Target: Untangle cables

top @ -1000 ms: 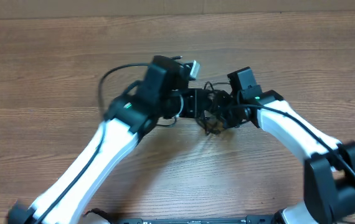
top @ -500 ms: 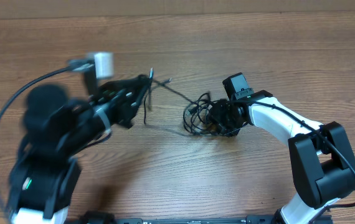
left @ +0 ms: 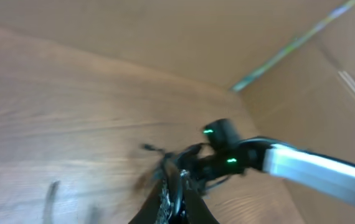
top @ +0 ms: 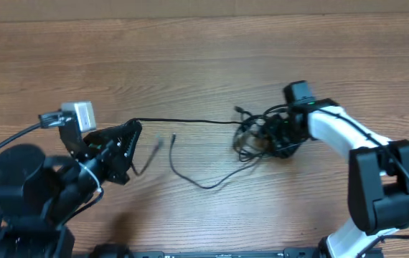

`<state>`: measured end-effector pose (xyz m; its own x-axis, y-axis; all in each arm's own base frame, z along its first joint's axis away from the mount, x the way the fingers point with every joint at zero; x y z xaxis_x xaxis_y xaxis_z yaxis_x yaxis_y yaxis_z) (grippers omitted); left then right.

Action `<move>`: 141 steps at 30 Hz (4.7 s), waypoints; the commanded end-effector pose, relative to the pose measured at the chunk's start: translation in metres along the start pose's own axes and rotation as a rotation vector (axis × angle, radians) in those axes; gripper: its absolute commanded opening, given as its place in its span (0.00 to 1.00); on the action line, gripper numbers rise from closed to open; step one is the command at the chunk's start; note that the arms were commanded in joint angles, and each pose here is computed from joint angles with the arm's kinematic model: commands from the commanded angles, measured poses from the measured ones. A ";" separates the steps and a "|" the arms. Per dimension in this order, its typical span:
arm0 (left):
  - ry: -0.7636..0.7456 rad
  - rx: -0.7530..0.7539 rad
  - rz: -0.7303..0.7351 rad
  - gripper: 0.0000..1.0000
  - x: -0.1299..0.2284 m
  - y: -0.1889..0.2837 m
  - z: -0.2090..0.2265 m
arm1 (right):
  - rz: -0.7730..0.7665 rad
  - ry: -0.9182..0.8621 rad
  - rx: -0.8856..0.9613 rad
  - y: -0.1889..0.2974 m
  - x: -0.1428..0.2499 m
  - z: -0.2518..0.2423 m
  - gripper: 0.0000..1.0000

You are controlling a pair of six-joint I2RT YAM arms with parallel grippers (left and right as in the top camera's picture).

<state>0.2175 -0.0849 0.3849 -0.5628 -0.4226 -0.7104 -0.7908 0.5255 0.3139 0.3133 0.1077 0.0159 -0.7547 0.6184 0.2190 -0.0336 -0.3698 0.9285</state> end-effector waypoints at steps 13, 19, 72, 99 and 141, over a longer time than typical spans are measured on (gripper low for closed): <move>-0.010 -0.319 -0.088 0.04 -0.023 -0.004 0.057 | -0.132 -0.149 0.177 0.049 -0.088 -0.136 0.61; 0.021 -0.521 -0.179 0.04 -0.036 0.013 0.091 | -0.105 -0.105 0.170 0.054 -0.089 -0.148 0.53; -0.269 0.233 0.781 0.80 0.140 -0.174 0.025 | 0.084 1.072 -0.880 0.208 0.154 0.076 0.04; -0.226 0.139 0.751 0.41 0.164 -0.194 -0.012 | 0.068 0.965 -0.733 0.192 0.141 0.065 0.04; -0.301 -0.026 0.729 0.04 0.178 -0.199 0.009 | -0.014 0.943 -0.581 0.177 0.120 0.055 0.04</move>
<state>0.2723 -0.2660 0.1941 -0.8459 0.2635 -0.4637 -0.2403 0.5880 0.7724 0.2383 0.1715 0.2471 -0.9435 -0.0747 -0.3230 -0.0754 -0.9004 0.4285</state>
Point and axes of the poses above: each gripper's point midway between its finger pads, its own y axis back along the fingers, its own z axis along the line the jaws close on, x = y × z, the point moved 1 cm from there along y, back along the fingers, and after that the axes turned 3 degrees about y, right-handed, at the moved point
